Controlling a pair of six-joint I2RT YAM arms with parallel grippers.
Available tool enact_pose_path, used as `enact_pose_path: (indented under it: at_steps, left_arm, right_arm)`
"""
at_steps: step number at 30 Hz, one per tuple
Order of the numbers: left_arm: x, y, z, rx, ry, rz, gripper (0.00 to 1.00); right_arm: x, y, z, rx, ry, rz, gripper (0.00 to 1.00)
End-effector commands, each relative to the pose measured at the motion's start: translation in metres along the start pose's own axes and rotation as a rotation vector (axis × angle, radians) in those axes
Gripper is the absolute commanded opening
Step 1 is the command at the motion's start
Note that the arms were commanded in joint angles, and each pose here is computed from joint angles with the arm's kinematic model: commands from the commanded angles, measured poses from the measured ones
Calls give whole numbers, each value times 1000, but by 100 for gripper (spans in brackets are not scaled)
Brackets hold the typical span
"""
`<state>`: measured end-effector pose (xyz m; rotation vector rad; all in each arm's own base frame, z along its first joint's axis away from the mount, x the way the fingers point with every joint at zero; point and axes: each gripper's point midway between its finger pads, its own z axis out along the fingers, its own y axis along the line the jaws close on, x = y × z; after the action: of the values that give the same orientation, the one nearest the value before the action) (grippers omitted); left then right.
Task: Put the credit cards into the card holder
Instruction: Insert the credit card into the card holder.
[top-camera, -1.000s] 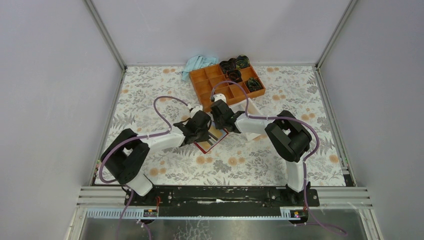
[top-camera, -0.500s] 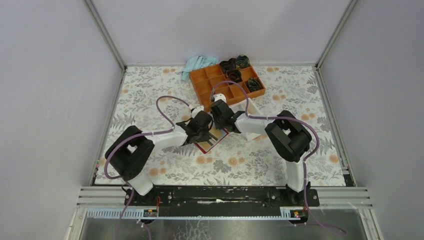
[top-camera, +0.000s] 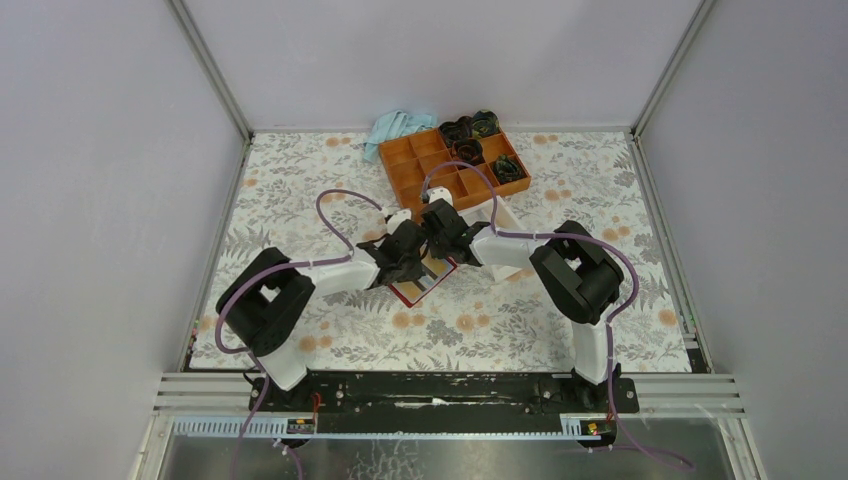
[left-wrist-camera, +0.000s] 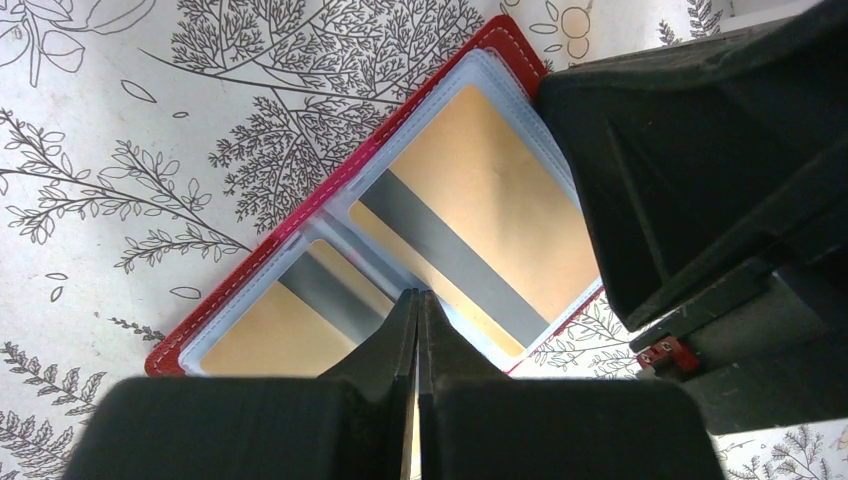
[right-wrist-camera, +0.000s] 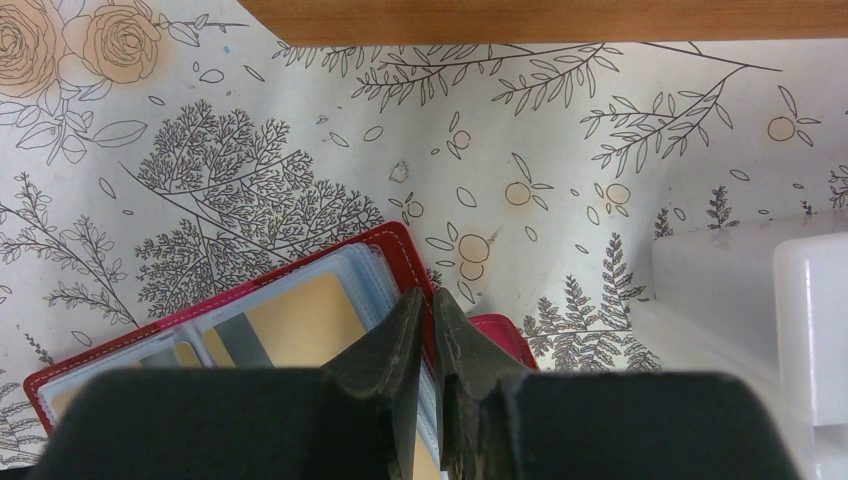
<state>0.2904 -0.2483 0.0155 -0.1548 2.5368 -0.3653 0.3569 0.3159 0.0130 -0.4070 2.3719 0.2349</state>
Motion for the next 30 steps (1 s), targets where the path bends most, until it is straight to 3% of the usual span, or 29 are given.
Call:
enact_pose_path:
  at_steps: [1,13,30]
  left_arm:
    - [-17,-14,2,25,-75,0,0]
    - [-22,-20,5,23,-87,4,0]
    - [-10,12,5,-60,-111,-19,2]
  right_arm:
    - [40,3,11,-28,112,1,15]
    - [41,5,11,-32,112,2,15]
    - [47,12,2,-39,121,26,17]
